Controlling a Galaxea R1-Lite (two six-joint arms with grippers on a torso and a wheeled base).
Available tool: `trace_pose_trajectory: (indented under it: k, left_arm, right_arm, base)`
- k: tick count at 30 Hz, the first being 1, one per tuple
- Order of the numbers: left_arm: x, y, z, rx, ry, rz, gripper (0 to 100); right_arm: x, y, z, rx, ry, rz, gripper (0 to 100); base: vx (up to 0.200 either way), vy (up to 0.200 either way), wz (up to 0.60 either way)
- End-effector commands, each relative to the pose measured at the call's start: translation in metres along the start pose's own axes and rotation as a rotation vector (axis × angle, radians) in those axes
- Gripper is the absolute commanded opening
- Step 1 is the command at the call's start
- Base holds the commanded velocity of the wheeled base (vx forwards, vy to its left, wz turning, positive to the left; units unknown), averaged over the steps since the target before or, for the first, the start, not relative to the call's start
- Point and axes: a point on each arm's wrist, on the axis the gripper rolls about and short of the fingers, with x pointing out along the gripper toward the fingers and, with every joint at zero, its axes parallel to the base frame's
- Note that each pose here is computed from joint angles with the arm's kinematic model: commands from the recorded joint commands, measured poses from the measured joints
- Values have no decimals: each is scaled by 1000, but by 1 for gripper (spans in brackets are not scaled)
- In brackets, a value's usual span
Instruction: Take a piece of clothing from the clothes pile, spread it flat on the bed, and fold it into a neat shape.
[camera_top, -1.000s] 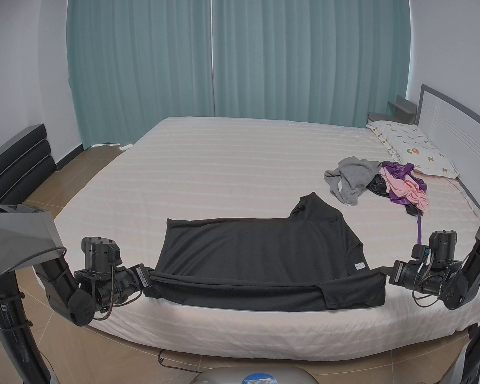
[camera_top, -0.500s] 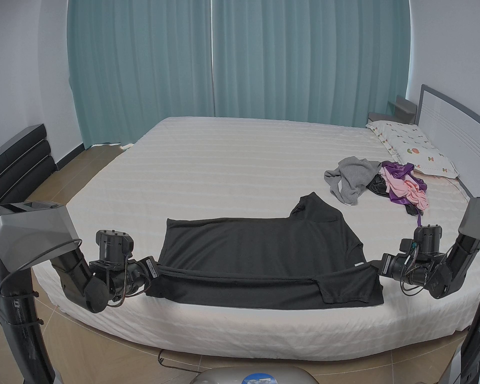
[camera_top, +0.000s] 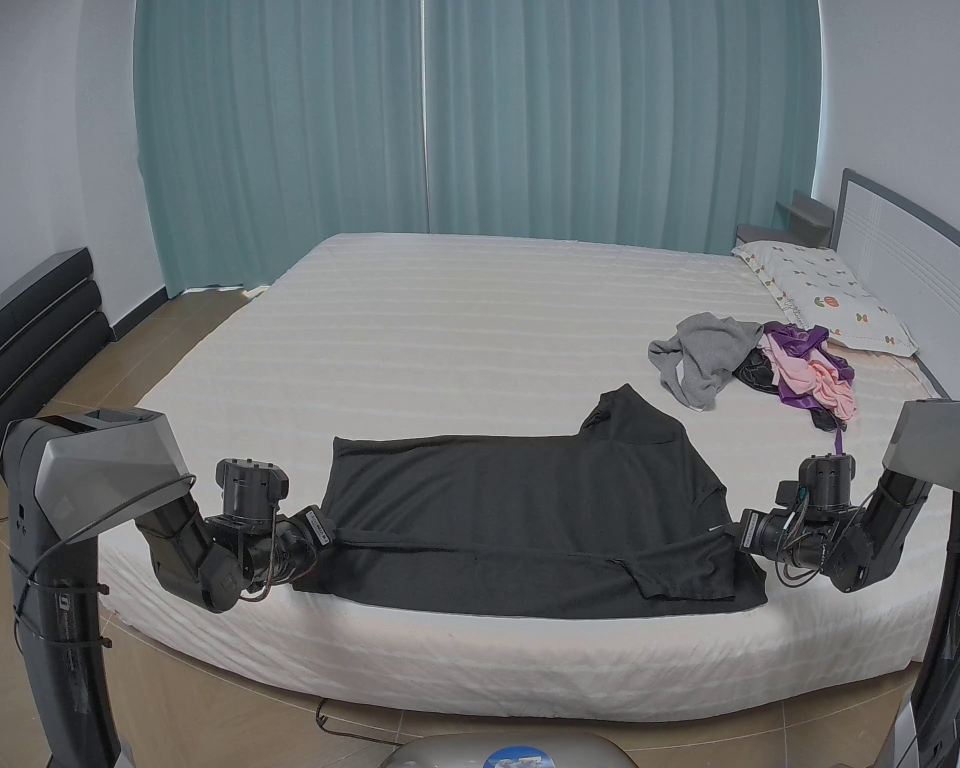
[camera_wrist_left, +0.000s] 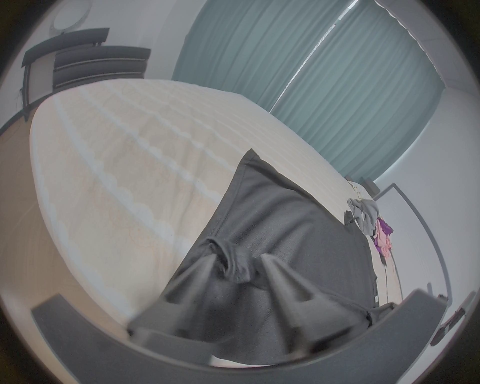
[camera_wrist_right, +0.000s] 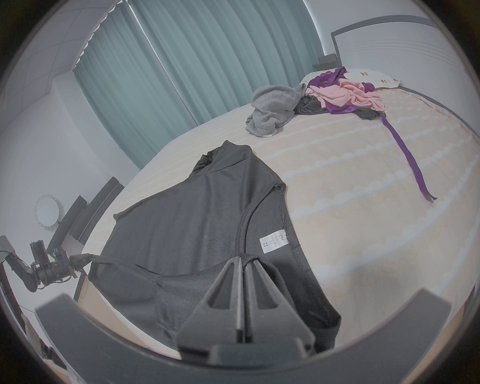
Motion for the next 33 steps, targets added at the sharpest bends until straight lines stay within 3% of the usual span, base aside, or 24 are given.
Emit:
trace_pose_trajectory:
  k: [1,8,13,19,20,24,33]
  left_arm:
    - [7,2,-3,-63,10,2,100]
    - [4,4,1,-109,2,2,100]
    - [-14,3,19,-151,-48,-12,100]
    - [-41,-2,33,-162,-100,-45,100]
    - [-46,-3,35,-172,-110,-53,100]
    - [-51,-5,43,-281,-130,-76,100]
    - [-51,4,45,-300,-60,-116,100]
  right_arm:
    - [6,0,-4,-3,8,-15,100]
    - [1,1,0,18,-6,-11,100]
    - [-24,7,19,134,-80,9,100]
    - [-55,6,12,189,-78,5,100]
    - [-62,6,11,229,-78,10,100]
    - [-65,6,9,341,-54,46,100]
    - [-60,3,3,370,-23,47,100]
  base:
    - [0,0,0]
    - [0,0,0]
    - [0,0,0]
    - [0,0,0]
    - [0,0,0]
    - [0,0,0]
    - [178,0,0]
